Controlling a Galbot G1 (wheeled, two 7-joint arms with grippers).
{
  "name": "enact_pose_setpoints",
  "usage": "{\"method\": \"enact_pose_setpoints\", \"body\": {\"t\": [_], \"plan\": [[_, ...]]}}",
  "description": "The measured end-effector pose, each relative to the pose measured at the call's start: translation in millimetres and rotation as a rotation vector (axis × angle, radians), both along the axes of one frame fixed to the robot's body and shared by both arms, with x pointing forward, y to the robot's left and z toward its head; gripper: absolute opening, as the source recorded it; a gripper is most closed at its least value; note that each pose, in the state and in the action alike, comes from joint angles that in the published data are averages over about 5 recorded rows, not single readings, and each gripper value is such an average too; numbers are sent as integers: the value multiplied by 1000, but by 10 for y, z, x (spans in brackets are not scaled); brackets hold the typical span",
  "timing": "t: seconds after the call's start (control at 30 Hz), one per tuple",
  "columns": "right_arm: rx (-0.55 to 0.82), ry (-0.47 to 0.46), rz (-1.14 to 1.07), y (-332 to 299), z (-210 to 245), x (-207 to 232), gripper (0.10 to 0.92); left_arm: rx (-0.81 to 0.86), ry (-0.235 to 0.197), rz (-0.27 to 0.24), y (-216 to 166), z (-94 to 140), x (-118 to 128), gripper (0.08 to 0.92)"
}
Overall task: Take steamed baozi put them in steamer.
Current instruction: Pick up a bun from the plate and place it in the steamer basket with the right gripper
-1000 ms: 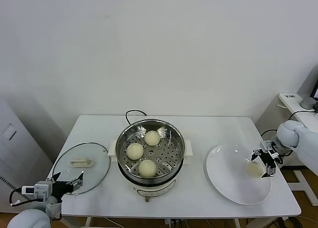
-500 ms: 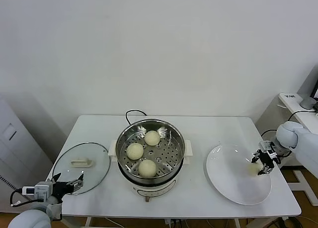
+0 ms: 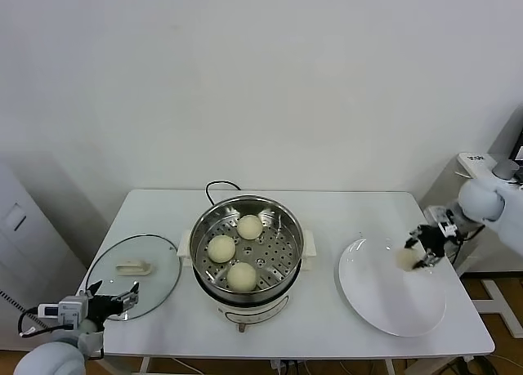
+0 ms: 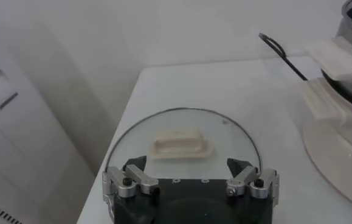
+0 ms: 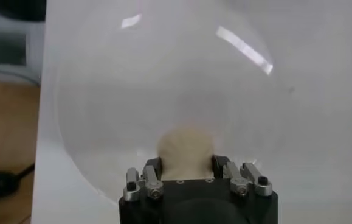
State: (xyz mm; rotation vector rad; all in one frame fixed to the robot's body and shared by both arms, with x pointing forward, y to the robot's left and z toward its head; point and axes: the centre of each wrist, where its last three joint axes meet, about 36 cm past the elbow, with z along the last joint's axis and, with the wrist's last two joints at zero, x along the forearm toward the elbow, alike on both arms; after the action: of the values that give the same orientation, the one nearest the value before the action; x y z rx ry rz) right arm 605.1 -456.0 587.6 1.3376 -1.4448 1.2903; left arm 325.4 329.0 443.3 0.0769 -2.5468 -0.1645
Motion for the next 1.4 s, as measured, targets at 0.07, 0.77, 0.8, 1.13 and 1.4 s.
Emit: {"method": "enact_pose_setpoints", "body": {"t": [0.07, 0.77, 0.8, 1.13, 1.4], "plan": [[23, -8, 0, 148, 183, 2, 518, 1, -5, -2, -6, 18, 2, 823], [163, 5, -25, 1946, 1131, 62, 518, 6, -20, -1, -3, 43, 19, 823], [163, 7, -27, 2022, 1129, 62, 518, 6, -20, -2, -2, 43, 20, 823], [150, 8, -41, 2644, 960, 56, 518, 10, -16, -1, 12, 31, 26, 823], [135, 17, -35, 3010, 717, 43, 518, 8, -14, 0, 13, 17, 26, 823]]}}
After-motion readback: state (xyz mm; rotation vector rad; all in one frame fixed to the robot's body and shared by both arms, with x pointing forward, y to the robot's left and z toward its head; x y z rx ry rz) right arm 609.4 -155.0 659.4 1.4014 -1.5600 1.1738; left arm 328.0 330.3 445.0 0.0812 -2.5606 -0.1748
